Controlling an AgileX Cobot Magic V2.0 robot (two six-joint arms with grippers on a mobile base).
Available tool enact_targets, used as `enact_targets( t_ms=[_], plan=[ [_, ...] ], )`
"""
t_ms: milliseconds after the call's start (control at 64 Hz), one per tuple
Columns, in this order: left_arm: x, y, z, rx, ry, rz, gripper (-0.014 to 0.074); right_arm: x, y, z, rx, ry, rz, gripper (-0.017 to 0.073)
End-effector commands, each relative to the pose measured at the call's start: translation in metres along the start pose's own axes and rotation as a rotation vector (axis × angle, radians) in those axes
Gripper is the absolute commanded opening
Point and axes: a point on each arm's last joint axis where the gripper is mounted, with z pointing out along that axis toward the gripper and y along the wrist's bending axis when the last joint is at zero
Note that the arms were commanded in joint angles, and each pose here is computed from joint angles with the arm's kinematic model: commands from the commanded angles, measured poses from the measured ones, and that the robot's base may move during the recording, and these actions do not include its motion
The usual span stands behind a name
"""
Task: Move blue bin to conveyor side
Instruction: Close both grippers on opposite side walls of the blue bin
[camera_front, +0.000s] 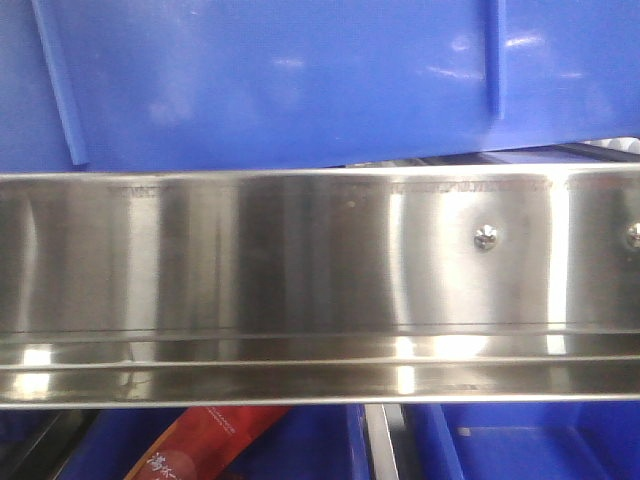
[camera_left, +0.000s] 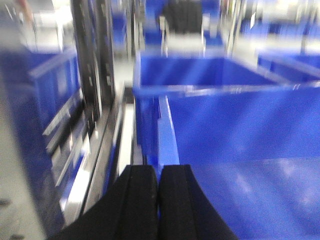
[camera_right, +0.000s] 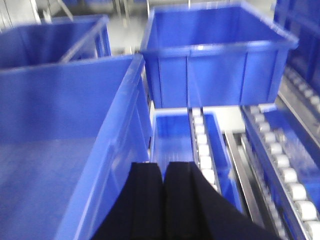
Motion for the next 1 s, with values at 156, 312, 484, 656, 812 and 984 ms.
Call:
enact_targets(
  t_ms=[156, 312, 484, 656, 812, 984],
  plan=[
    [-0.017, -0.002, 0.047, 0.013, 0.095, -0.021, 0.0002, -0.022, -0.001, 0.042, 0.008, 0.049, -0.011, -0.0079],
    [-0.030, -0.003, 0.074, 0.012, 0.236, -0.021, 0.0002, -0.035, -0.001, 0.069, 0.015, 0.212, -0.038, -0.0079],
    [-0.043, -0.004, 0.107, 0.018, 0.363, -0.028, 0.0002, -0.060, -0.002, 0.096, 0.044, 0.310, -0.057, -0.0079],
    [-0.041, -0.005, 0.138, 0.024, 0.440, -0.036, 0.0002, -0.079, 0.010, 0.127, 0.069, 0.284, -0.101, -0.0078],
    [-0.033, -0.005, 0.160, 0.022, 0.489, -0.038, 0.0002, -0.073, 0.032, 0.152, 0.084, 0.318, -0.178, -0.0078],
    [-0.025, -0.005, 0.173, 0.020, 0.528, -0.038, 0.0002, -0.070, 0.039, 0.161, 0.081, 0.334, -0.164, -0.0064]
  ],
)
